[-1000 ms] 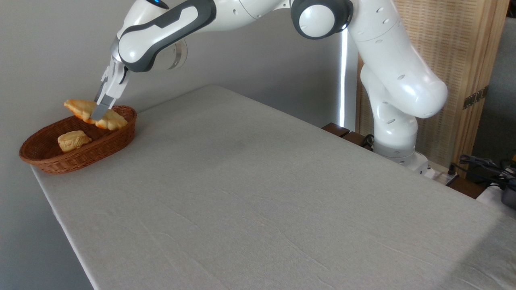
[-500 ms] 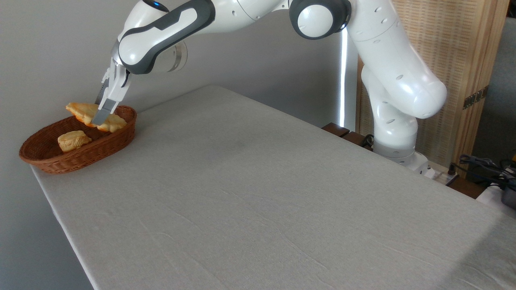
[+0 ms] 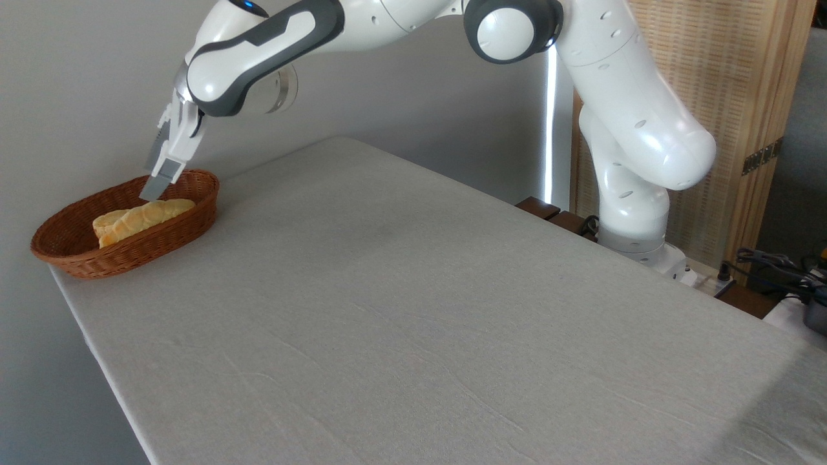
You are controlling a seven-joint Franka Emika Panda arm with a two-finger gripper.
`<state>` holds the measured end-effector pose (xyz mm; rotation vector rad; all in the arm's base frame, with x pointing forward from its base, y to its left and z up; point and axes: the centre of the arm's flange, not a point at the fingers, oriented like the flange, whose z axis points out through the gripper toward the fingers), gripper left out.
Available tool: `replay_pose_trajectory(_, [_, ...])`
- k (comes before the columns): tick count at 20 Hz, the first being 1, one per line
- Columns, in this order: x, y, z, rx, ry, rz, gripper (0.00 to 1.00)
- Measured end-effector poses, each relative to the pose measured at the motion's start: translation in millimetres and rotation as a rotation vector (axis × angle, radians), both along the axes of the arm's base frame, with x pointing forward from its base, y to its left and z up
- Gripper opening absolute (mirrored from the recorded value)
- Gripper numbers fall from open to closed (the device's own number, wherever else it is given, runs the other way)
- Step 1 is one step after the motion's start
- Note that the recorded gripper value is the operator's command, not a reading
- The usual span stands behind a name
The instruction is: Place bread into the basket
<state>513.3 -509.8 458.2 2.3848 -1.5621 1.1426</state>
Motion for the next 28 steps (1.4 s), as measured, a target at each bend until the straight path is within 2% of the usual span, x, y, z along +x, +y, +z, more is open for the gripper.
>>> replay_pose_trajectory(3, [-1,9,28,0.034,-0.013,0.05,1.0])
replay_pose_trajectory(7, [1,39,75,0.075,0.016,0.204,1.0])
replay_pose_trajectory(12, [-6,92,115,0.151,0.157,0.39,1.0])
replay_pose_trajectory(14, [-8,116,122,0.188,0.216,0.461,1.0])
replay_pose_trajectory(17, [-2,159,123,0.222,0.319,0.542,1.0])
replay_pose_trajectory(19, [7,193,120,0.244,0.4,0.547,1.0])
replay_pose_trajectory(22, [18,249,123,0.286,0.51,0.491,1.0])
replay_pose_trajectory(28, [22,350,123,0.356,0.624,0.437,1.0])
